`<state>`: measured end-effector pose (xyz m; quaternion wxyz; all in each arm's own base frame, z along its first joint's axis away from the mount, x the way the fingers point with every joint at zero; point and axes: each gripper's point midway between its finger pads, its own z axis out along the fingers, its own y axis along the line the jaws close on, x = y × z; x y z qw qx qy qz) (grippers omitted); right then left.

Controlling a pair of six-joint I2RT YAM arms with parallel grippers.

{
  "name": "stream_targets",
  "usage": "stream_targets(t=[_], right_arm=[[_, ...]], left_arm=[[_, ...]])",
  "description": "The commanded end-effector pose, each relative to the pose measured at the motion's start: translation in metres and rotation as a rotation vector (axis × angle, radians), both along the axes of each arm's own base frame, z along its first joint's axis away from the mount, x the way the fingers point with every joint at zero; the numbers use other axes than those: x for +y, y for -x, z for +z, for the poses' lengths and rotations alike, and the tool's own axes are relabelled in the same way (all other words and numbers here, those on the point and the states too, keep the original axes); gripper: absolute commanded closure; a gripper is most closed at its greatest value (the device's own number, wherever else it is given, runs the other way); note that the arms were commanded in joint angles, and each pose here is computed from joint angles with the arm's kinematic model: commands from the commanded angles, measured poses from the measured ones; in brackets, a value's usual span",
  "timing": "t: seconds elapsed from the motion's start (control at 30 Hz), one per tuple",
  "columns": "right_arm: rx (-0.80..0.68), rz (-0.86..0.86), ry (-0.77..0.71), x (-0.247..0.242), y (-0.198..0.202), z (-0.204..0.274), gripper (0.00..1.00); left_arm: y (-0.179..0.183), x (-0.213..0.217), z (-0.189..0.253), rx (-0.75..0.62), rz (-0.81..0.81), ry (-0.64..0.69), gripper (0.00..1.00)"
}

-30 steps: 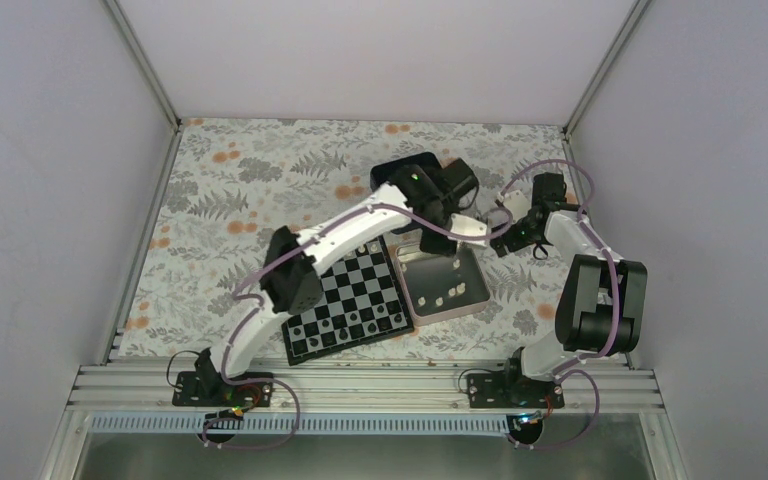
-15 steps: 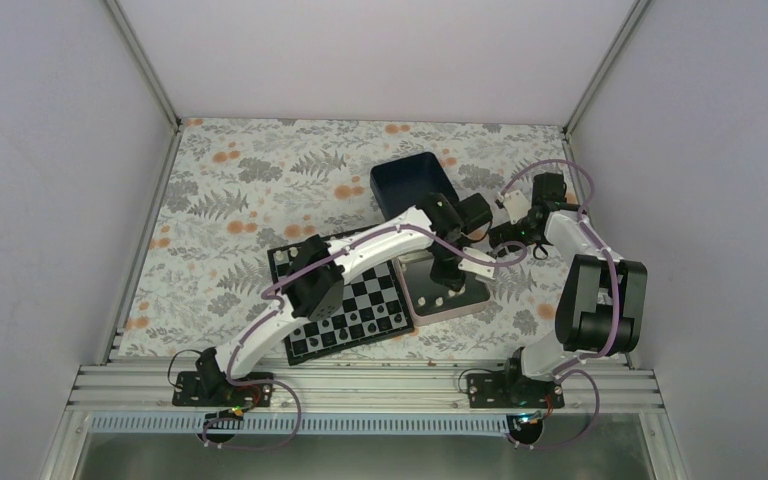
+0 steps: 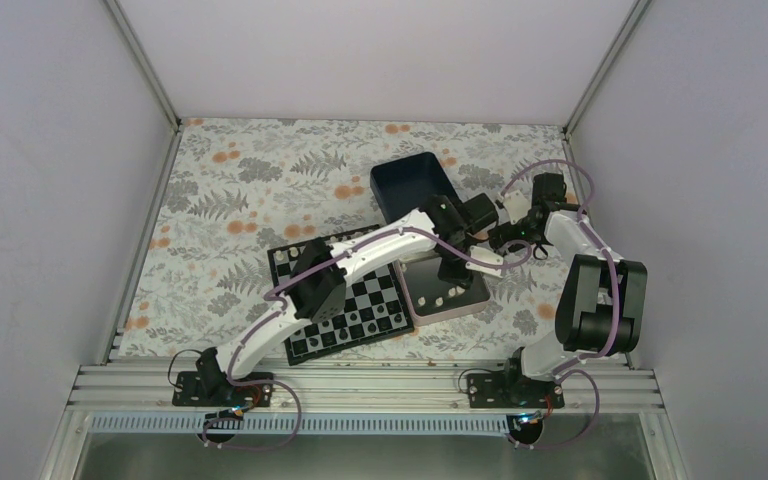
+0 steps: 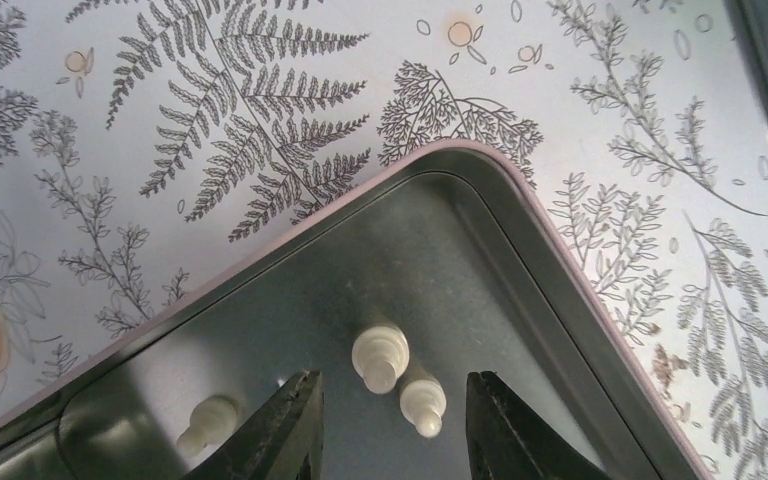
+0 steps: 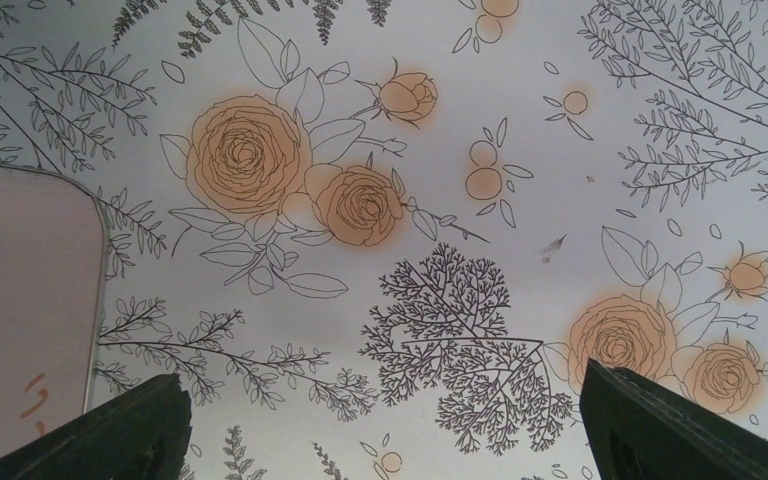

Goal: Set up the chess pieces on the board
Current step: Pick up the chess piece from the storage box.

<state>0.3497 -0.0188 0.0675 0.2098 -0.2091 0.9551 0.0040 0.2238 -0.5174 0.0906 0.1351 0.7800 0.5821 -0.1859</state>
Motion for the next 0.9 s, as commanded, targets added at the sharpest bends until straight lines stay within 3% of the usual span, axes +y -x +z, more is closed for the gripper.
stream_targets(t=[0.0, 0.67, 0.87], right_arm=[[-0.009, 0.016, -0.012, 0.005, -0.001, 0.004, 0.0], [-0.007, 0.019, -0.013, 0.005, -0.001, 0.003, 0.0], [-0.007, 0.019, -0.015, 0.005, -0.001, 0.003, 0.0]], left_arm=[[-0.001, -0.008, -0.021, -0.02, 0.011, -0.022, 0.64], [-0.007, -0.003, -0.049, -0.048, 0.021, -0.078, 0.64], [-0.009, -0.002, -0.053, -0.061, 0.019, -0.087, 0.68]])
